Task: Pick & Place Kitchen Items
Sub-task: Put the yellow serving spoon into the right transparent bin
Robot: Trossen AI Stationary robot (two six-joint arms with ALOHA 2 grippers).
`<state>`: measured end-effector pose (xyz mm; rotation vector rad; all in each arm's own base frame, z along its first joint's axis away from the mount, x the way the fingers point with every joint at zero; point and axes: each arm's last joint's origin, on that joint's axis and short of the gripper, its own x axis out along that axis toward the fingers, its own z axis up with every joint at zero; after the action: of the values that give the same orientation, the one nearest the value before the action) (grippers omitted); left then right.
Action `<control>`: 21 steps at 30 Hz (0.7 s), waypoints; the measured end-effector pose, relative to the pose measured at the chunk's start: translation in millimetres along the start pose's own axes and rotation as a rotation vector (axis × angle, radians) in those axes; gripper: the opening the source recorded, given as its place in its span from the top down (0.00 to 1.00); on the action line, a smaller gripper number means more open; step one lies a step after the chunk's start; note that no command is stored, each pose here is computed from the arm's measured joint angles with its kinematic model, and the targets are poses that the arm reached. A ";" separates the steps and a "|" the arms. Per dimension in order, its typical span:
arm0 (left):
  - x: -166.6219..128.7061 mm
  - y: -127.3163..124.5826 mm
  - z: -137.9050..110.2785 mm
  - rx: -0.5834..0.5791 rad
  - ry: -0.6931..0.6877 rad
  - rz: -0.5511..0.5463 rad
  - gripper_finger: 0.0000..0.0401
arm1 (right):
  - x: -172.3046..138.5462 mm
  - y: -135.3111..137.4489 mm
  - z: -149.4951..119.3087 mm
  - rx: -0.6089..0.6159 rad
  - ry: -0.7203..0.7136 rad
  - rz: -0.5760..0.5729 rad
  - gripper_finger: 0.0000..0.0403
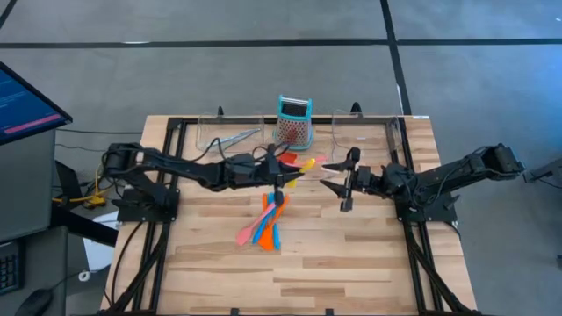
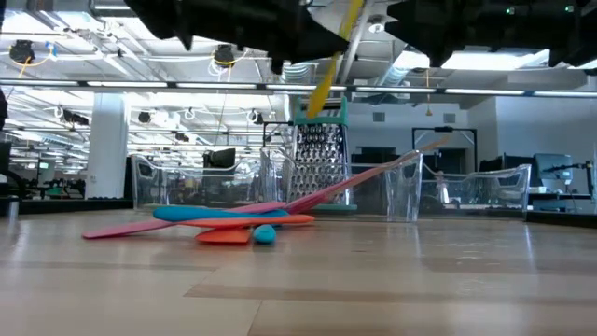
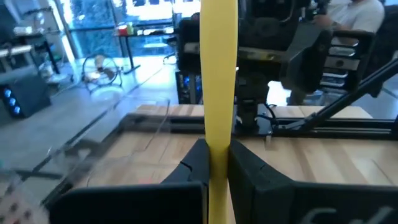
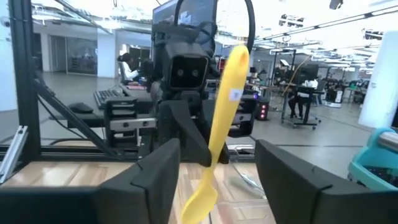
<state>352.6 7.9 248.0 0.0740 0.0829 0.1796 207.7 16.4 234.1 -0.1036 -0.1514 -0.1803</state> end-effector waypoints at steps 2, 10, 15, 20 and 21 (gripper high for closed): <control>9.7 -2.0 3.2 0.011 -0.011 -0.025 0.99 | 0.5 -1.6 -0.7 -0.003 0.006 -0.008 0.47; 32.7 -2.0 5.5 0.031 -0.019 -0.037 0.99 | 1.1 -4.5 -1.6 -0.002 0.012 -0.021 0.46; 36.8 0.2 0.5 0.019 -0.004 -0.047 0.98 | 1.1 -4.5 -1.6 -0.002 0.011 -0.019 0.48; 44.9 0.2 -2.4 0.004 -0.005 -0.055 0.98 | 1.1 -4.5 -1.5 -0.007 0.011 -0.019 0.49; 49.2 -1.0 -3.0 0.003 -0.008 -0.071 0.98 | 1.1 -4.4 -1.6 -0.007 0.012 -0.019 0.50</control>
<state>400.8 16.1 241.2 0.0750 0.0779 0.1082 208.2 11.7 233.1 -0.1078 -0.1402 -0.2002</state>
